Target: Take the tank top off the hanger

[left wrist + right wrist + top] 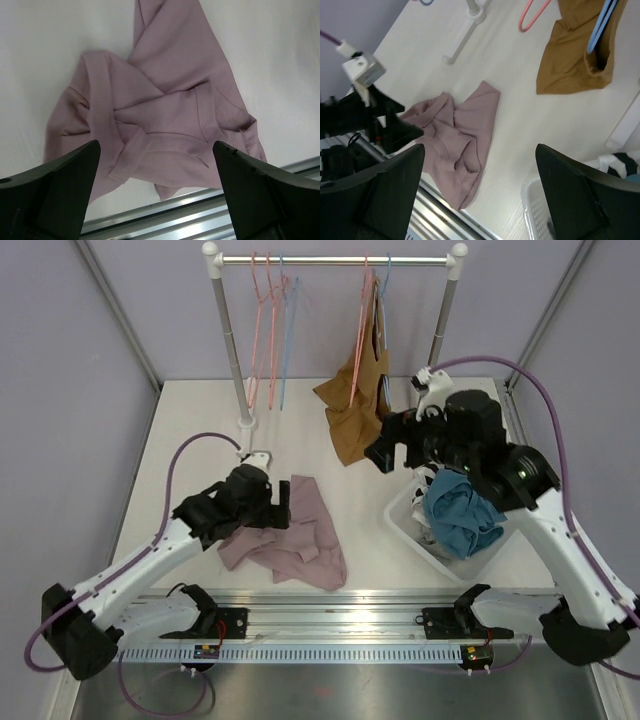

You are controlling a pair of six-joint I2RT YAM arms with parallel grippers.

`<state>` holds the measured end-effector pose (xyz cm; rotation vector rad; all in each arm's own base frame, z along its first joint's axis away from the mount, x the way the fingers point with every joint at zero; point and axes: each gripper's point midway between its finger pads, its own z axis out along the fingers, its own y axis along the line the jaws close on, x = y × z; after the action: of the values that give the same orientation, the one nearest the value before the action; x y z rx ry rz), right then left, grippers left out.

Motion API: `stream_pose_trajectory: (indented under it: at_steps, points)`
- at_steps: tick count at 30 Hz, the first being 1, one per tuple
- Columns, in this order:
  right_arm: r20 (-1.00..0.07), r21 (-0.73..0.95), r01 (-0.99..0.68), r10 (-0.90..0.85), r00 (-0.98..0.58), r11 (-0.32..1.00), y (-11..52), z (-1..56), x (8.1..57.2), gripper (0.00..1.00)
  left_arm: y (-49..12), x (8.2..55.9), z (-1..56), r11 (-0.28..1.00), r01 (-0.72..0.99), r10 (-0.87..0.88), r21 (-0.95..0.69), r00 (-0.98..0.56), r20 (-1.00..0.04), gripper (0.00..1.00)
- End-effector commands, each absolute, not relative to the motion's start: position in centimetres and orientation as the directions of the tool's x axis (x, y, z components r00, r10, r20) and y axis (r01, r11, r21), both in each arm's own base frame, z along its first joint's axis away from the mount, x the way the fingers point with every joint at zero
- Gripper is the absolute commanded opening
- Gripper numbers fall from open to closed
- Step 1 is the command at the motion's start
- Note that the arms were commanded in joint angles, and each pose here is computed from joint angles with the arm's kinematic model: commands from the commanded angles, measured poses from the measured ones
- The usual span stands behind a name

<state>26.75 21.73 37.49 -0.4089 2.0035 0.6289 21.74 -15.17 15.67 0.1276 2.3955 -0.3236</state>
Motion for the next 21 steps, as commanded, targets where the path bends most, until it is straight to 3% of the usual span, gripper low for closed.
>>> stream_pose_trajectory:
  at_steps: [1,8,13,15,17,18,19,21]
  points:
    - [-0.884,0.338,-0.582,0.038,-0.465,0.740,21.0,37.7,22.7,0.99,-17.2,22.7,13.5,0.978,0.083,-0.063,-0.192,-0.758,-0.650,0.99]
    - [-0.917,0.383,-0.760,0.119,-0.380,0.525,19.3,39.8,13.3,0.99,-21.5,21.6,6.1,0.984,0.129,0.034,-0.125,-0.815,-0.579,0.99]
    - [-0.916,0.399,-0.794,0.161,-0.367,0.458,18.3,41.0,10.2,0.99,-22.2,20.3,1.0,0.990,0.139,0.101,-0.038,-0.855,-0.509,0.99]
    - [-0.919,0.395,-0.815,0.169,-0.357,0.424,18.1,41.5,9.1,0.99,-22.2,20.0,-0.3,0.989,0.142,0.109,-0.028,-0.861,-0.497,0.84]
    - [-0.922,0.388,-0.822,0.179,-0.344,0.417,17.8,41.8,8.5,1.00,-22.8,19.5,-1.7,0.987,0.158,0.119,-0.043,-0.873,-0.473,0.60]
    - [-0.922,0.386,-0.823,0.182,-0.340,0.417,17.7,41.9,8.4,0.99,-22.6,19.2,-2.1,0.988,0.149,0.112,-0.042,-0.878,-0.465,0.19]
    - [-0.924,0.382,-0.822,0.181,-0.337,0.422,17.6,41.9,8.4,1.00,-22.6,19.1,-2.3,0.988,0.147,0.111,-0.042,-0.878,-0.466,0.10]
    - [-0.927,0.376,-0.818,0.189,-0.325,0.436,17.2,42.1,8.3,0.99,-22.9,19.2,-1.7,0.986,0.153,0.105,-0.061,-0.870,-0.482,0.00]
